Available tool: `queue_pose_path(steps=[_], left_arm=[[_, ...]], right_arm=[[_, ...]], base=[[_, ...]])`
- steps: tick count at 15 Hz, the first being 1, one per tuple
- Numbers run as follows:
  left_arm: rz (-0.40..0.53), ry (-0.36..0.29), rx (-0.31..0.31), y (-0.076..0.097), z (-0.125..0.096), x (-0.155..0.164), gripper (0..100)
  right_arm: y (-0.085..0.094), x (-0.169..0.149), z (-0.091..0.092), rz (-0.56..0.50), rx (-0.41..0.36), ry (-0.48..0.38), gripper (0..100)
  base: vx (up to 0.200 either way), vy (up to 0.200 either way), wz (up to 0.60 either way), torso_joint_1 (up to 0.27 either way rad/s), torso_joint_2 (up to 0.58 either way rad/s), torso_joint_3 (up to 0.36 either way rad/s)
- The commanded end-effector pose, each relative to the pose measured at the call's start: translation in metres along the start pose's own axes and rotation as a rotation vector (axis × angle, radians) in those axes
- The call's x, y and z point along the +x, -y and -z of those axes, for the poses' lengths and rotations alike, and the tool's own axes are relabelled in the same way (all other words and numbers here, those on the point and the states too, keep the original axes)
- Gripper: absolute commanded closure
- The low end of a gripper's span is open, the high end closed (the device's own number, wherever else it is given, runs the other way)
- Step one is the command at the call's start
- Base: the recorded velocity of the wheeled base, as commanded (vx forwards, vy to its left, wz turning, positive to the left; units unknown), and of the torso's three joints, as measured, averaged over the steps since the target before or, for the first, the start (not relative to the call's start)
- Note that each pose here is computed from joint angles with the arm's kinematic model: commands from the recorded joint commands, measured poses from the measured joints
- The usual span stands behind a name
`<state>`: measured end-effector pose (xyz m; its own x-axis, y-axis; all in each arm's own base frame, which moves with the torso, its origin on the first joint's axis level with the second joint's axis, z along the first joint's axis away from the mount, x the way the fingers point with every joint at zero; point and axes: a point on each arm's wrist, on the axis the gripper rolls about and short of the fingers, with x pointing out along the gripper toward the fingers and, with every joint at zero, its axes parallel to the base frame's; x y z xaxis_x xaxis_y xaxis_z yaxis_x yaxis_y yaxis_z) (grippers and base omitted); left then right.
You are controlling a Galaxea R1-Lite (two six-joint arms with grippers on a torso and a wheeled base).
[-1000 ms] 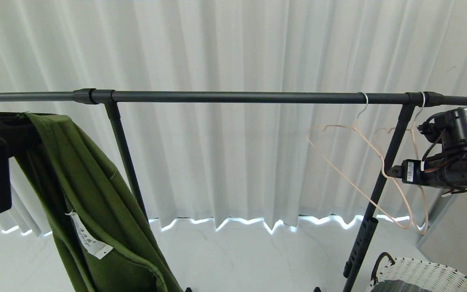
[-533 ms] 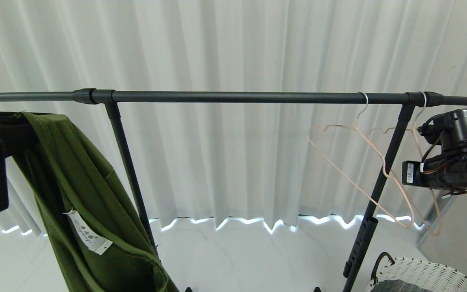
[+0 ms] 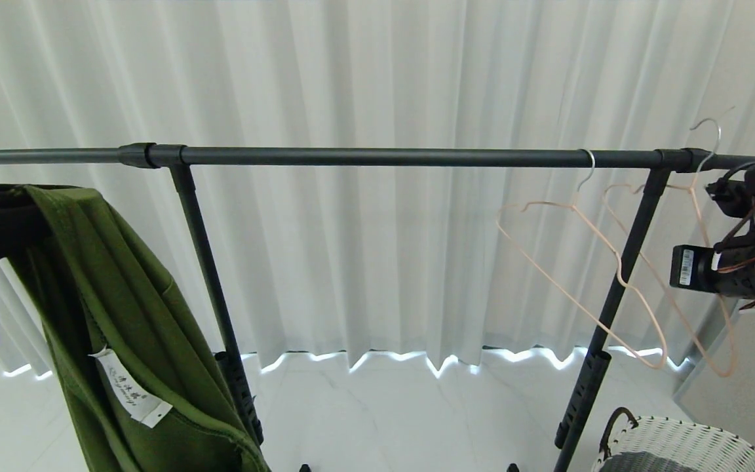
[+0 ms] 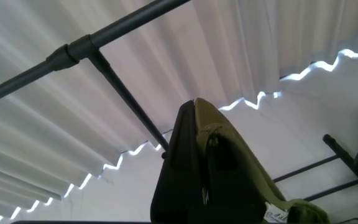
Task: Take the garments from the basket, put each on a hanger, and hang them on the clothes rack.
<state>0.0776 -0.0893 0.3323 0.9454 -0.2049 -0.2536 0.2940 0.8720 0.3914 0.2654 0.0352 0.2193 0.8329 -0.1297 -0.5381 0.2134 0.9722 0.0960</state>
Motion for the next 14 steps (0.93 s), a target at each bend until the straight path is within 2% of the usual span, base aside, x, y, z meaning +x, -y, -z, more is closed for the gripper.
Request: queue_pose_path(steps=[1,4,7,9,11,14], left_arm=[[-0.002,0.009,-0.003,-0.004,0.003,-0.005,100],[-0.008,0.019,0.029,-0.008,0.005,-0.009,100],[-0.014,0.029,0.08,-0.014,0.013,-0.017,100],[-0.016,0.032,0.085,-0.016,0.013,-0.018,100],[-0.016,0.033,0.084,-0.016,0.013,-0.018,100],[-0.016,0.033,0.084,-0.015,0.013,-0.018,100]], right_arm=[[0.009,-0.027,0.008,-0.009,0.006,0.03,100],[0.023,-0.049,0.033,-0.006,-0.003,0.014,100],[0.035,-0.07,0.057,-0.007,-0.041,0.014,100],[0.042,-0.081,0.07,-0.007,-0.073,0.014,100],[0.046,-0.089,0.076,-0.007,-0.09,0.011,100],[0.048,-0.095,0.075,-0.016,-0.093,0.033,100]], base=[[0.0,0.0,0.0,0.0,0.0,0.0],[0.0,0.0,0.0,0.0,0.0,0.0],[-0.2,0.0,0.0,0.009,0.01,-0.001],[-0.2,0.0,0.0,-0.005,0.01,0.005],[-0.2,0.0,0.0,-0.005,0.0,0.01],[-0.2,0.0,0.0,-0.002,0.0,0.004]])
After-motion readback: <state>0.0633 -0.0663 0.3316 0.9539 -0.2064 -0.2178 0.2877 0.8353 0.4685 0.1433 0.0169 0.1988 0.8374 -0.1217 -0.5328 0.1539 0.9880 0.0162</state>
